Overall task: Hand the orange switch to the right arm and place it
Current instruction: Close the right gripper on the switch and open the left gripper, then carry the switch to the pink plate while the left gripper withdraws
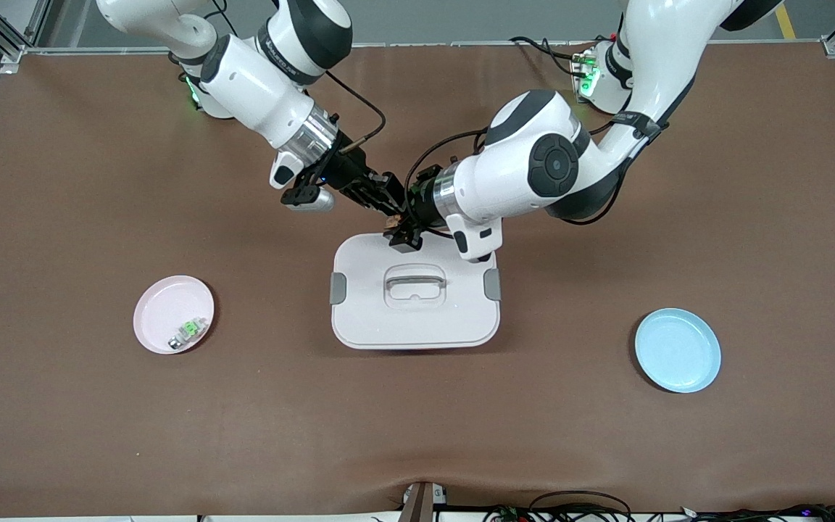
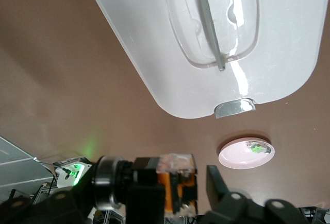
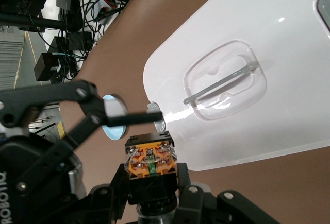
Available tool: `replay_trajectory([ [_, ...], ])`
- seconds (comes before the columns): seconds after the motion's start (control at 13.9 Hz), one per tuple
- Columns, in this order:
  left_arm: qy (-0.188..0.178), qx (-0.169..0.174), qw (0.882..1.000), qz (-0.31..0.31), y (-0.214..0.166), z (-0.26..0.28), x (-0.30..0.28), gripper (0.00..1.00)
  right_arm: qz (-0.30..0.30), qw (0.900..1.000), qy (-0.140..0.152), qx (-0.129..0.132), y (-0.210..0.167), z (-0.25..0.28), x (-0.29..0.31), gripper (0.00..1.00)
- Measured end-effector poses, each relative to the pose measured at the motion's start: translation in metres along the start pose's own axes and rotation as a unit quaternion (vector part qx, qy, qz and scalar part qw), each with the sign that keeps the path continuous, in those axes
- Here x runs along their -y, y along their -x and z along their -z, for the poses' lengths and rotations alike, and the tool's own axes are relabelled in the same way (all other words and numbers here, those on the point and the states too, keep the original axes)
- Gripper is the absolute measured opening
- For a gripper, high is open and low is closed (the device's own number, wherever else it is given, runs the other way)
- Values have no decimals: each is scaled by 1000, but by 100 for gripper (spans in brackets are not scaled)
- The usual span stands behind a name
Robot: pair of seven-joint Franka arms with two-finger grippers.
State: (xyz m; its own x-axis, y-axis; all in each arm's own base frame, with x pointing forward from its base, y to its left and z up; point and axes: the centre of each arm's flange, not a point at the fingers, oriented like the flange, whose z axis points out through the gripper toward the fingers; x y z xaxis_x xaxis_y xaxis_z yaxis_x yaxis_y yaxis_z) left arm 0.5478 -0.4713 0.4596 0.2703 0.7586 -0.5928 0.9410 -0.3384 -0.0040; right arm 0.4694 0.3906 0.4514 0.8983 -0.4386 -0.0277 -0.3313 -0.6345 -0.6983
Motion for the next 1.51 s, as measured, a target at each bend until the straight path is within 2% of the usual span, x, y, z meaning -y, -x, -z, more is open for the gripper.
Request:
replay_trajectory([
  [0.36, 17, -13, 1000, -3, -6, 19, -5, 100, 16, 1000, 2, -2, -7, 0, -2, 42],
  [0.65, 60, -73, 995, -19, -29, 62, -14, 100, 84, 995, 38, 31, -21, 1, -13, 42],
  [0.79, 76, -103, 991, -25, -42, 78, -18, 100, 148, 985, 78, 49, -39, 8, -19, 42],
  [0.94, 82, -140, 986, -32, -57, 88, -20, 100, 201, 970, 112, 73, -60, 21, -23, 42],
  [1.08, 81, -178, 980, -48, -72, 96, -22, 100, 255, 951, 149, 96, -87, 42, -29, 42],
  [1.3, 62, -210, 972, -82, -93, 109, -22, 100, 330, 911, 200, 146, -144, 96, -51, 42],
  [1.44, 45, -219, 969, -104, -110, 120, -21, 100, 379, 885, 213, 166, -182, 135, -72, 42],
  [1.51, 37, -224, 967, -117, -117, 126, -20, 100, 409, 869, 218, 172, -197, 150, -84, 42],
])
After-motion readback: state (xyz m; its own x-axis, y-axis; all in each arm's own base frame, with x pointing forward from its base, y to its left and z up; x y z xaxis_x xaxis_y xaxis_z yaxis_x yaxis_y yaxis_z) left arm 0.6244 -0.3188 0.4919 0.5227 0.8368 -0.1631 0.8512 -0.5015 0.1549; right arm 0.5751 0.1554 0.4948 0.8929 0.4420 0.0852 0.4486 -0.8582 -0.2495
